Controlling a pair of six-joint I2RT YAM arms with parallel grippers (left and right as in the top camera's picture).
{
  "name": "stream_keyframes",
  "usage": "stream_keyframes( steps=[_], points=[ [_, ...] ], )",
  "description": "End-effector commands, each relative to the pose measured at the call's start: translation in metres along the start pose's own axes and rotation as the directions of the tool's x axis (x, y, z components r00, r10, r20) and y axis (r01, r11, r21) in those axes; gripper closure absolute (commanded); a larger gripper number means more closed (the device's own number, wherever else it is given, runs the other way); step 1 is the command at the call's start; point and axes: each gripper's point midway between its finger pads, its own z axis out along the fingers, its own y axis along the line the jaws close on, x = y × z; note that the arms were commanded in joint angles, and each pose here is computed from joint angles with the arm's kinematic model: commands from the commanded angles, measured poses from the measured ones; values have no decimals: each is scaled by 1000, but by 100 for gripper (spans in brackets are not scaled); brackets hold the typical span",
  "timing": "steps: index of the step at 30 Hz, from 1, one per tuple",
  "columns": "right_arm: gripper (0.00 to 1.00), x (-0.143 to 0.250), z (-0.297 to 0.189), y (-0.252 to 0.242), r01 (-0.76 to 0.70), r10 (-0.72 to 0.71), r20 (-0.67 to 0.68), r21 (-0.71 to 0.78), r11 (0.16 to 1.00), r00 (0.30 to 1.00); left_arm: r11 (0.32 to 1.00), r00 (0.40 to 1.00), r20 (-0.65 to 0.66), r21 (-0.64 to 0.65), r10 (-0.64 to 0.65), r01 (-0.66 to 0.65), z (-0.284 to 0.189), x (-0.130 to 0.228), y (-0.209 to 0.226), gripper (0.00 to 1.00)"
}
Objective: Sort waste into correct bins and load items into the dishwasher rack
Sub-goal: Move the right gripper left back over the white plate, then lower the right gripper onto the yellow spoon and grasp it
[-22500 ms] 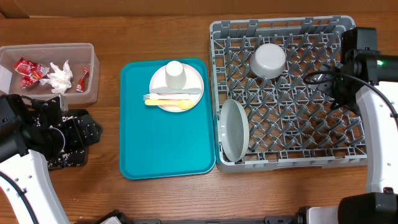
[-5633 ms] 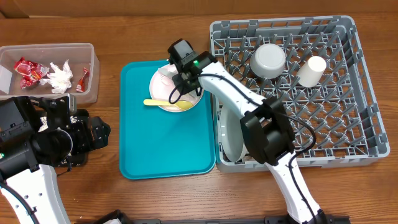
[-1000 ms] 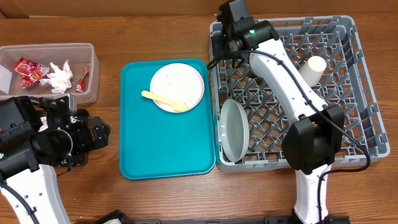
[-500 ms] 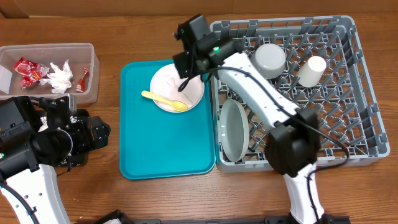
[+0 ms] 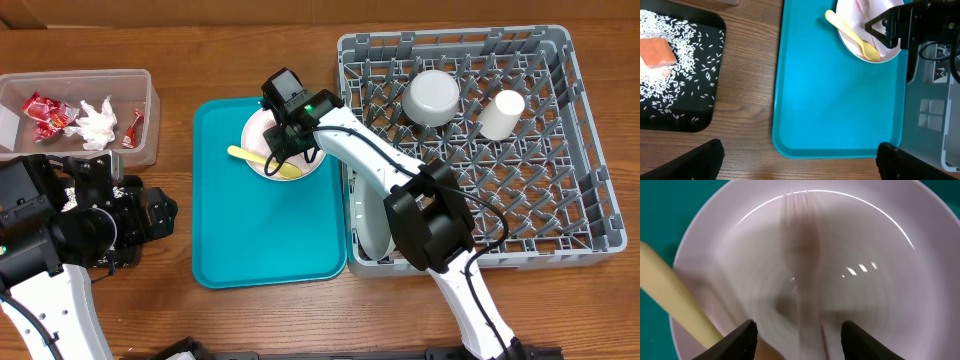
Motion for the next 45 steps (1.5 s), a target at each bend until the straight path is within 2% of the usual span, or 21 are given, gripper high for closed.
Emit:
stream_keyframes(
  steps=[1,7,9,17,19,29,30,32,37,45],
  points=[
    [43,12,19,-10,-1,2,-39,25,1000,999,1000,1000,-1,7,0,0,2,0,1,0],
    [48,24,37,-18,0,5,-72,63,998,997,1000,1000,-1,7,0,0,2,0,1,0],
    [52,26,41,-19,0,5,-78,65,998,997,1000,1000,-1,7,0,0,2,0,1,0],
    [91,27,42,-20,-1,7,-81,66,998,997,1000,1000,-1,7,0,0,2,0,1,0],
    [96,26,42,-20,-2,7,-79,66,998,997,1000,1000,-1,7,0,0,2,0,1,0],
    [96,16,33,-19,-8,11,-58,64,998,998,1000,1000,-1,7,0,0,2,0,1,0],
    [95,16,33,-19,-8,11,-59,64,998,998,1000,1000,-1,7,0,0,2,0,1,0],
    [85,17,33,-20,-8,12,-63,65,998,998,1000,1000,-1,7,0,0,2,0,1,0],
    [85,16,24,-19,-8,12,-64,65,998,998,1000,1000,-1,7,0,0,2,0,1,0],
    [68,1,-12,-13,-6,7,-21,57,998,1000,1000,1000,-1,7,0,0,2,0,1,0]
  ],
)
